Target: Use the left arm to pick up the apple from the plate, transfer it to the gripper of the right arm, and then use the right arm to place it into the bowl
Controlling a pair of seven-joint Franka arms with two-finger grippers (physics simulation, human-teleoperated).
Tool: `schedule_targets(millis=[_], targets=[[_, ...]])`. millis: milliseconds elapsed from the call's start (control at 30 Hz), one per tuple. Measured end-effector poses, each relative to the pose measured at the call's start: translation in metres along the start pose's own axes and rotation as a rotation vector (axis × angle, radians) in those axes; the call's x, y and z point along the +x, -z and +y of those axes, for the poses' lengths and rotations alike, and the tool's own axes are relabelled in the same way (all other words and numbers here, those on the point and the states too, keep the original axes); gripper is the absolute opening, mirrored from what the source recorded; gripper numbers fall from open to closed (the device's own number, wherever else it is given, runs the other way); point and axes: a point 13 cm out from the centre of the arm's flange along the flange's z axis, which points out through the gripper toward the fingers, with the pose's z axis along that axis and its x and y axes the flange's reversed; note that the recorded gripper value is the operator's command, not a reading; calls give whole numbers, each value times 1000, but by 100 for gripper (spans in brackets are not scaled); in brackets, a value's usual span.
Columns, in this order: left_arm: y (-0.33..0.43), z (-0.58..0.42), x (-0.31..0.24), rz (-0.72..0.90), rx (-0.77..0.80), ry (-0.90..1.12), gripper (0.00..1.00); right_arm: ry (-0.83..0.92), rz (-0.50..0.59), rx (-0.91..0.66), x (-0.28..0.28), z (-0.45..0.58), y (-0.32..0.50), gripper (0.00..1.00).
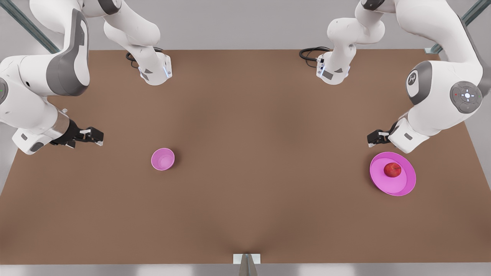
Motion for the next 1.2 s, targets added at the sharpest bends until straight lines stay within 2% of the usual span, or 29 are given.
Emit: schedule_targets(millis=[67,233,433,600,1200], targets=[[-11,2,-2,8,-1,-2,100,2,-3,0,-1,0,0,100],[-143,57,9,75,-22,149,100,8,-8,-1,-2,2,1,100],[-265,130,22,-17,-51,325,100,11,-11,-1,-2,3,2,100],[-287,172,18,-118,-123,333,100,10,-12,-1,-3,1,2,100],[-353,240,52,-193,-147,426,100,22,-1,2,-1,5,-1,100]])
